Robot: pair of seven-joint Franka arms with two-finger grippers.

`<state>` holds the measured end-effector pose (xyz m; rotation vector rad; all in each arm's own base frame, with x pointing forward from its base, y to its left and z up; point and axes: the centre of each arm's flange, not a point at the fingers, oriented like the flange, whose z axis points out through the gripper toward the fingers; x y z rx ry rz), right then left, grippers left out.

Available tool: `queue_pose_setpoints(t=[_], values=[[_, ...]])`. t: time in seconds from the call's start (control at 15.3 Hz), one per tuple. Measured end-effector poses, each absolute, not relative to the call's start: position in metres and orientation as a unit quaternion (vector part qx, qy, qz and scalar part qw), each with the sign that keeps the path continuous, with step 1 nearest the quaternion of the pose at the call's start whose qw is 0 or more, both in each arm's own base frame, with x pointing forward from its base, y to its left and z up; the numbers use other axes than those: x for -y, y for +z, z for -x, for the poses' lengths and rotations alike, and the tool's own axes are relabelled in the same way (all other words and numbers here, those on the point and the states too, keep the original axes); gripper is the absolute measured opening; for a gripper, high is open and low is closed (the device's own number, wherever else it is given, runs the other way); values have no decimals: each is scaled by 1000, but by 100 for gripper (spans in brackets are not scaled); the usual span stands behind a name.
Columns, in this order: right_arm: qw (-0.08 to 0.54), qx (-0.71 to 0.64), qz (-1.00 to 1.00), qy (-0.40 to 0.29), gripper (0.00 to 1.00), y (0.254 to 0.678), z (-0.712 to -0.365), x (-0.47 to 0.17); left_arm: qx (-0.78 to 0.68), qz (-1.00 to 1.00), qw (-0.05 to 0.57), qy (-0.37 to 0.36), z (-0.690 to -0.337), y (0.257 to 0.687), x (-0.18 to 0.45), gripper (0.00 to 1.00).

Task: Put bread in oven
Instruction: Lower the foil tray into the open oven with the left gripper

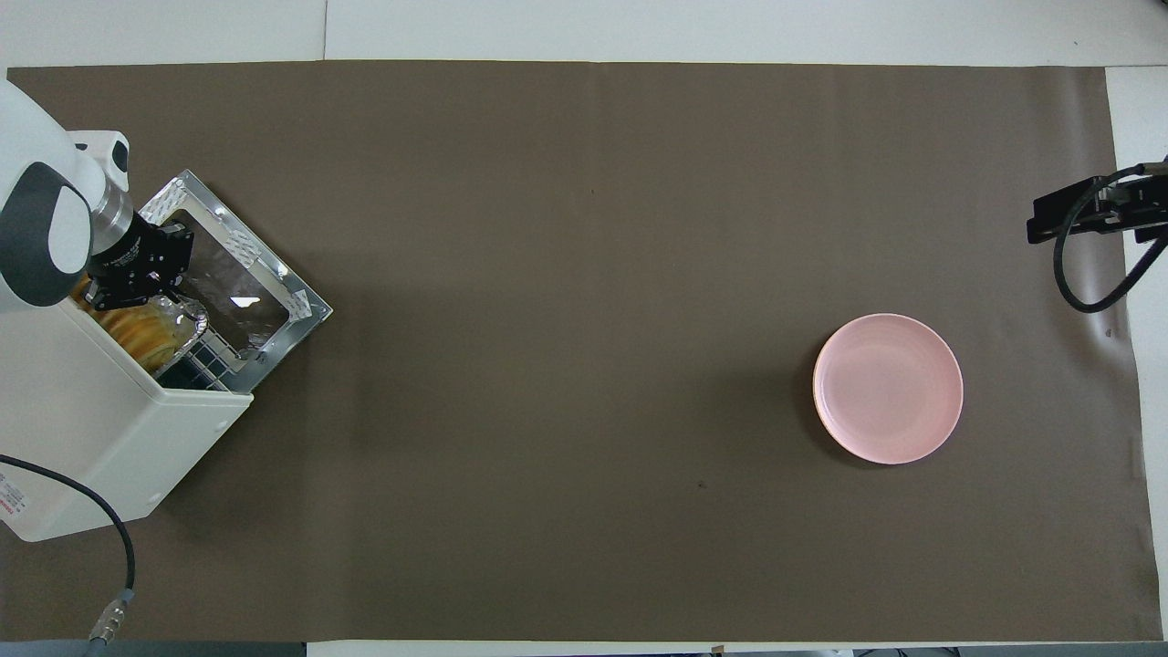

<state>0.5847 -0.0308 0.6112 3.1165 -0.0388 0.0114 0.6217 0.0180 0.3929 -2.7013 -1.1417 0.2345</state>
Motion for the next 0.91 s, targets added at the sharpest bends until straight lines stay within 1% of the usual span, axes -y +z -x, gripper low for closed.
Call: queue_pose_setpoints(t=[0.52,0.59,0.65,0.72,0.78,0.91], values=[[12,12,-1000,4,100,611,-585,31,375,919,96,79,-619,391,-21,2],[12,12,-1000,4,100,611,-585,31,365,923,95,80,-618,391,-21,6],[12,12,-1000,4,100,611,-585,31,356,926,94,81,-618,391,-22,6],[12,12,-1000,4,100,611,-585,31,350,929,93,80,-619,391,-21,12],[12,12,-1000,4,100,611,-585,31,347,930,92,79,-619,391,-20,21],[12,12,-1000,4,100,611,-585,31,344,931,91,77,-620,392,-19,41]])
